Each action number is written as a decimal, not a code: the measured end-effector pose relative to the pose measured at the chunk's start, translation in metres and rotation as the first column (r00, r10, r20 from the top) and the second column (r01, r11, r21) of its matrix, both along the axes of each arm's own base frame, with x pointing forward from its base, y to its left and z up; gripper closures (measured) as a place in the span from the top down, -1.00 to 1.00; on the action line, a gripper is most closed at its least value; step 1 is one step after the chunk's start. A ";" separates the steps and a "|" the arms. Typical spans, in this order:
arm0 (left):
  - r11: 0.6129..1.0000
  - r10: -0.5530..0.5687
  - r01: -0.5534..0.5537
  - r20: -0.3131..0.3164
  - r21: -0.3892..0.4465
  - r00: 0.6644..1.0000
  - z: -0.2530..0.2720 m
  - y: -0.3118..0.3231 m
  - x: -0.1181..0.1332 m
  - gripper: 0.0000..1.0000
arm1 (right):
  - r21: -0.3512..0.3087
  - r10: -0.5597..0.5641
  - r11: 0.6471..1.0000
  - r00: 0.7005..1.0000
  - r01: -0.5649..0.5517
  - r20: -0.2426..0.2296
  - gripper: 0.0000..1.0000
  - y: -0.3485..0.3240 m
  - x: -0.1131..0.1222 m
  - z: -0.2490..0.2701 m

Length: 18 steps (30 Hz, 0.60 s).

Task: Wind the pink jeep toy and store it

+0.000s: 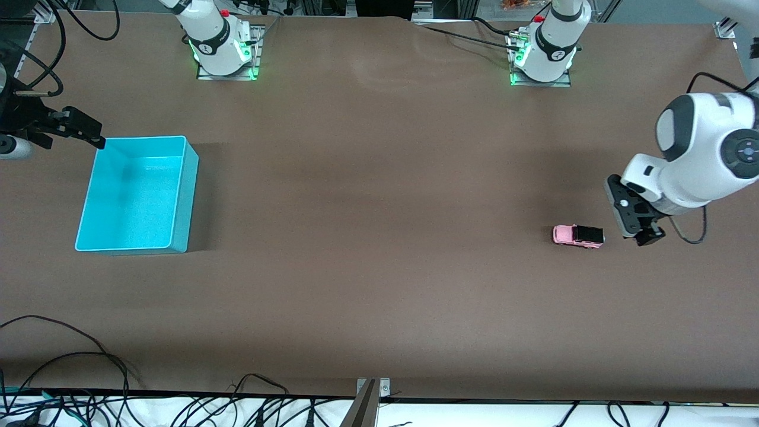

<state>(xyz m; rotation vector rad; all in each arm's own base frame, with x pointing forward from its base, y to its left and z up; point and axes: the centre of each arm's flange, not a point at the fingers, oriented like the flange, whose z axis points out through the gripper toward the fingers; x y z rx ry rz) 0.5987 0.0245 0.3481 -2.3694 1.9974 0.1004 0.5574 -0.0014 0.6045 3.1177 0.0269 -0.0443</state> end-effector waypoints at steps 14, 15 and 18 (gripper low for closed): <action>0.988 -0.152 0.152 0.027 -0.034 0.988 -0.102 0.021 -0.007 1.00 | 0.000 0.000 1.000 1.000 0.000 -0.001 1.00 0.000 0.000 0.000; 0.987 -0.155 0.156 0.028 -0.035 0.988 -0.106 0.022 -0.006 1.00 | 0.000 0.000 1.000 1.000 0.000 -0.001 1.00 0.000 0.000 0.000; 0.985 -0.166 0.167 0.032 -0.039 0.986 -0.116 0.021 -0.006 1.00 | 0.000 0.000 1.000 1.000 0.000 -0.001 1.00 0.000 0.000 0.000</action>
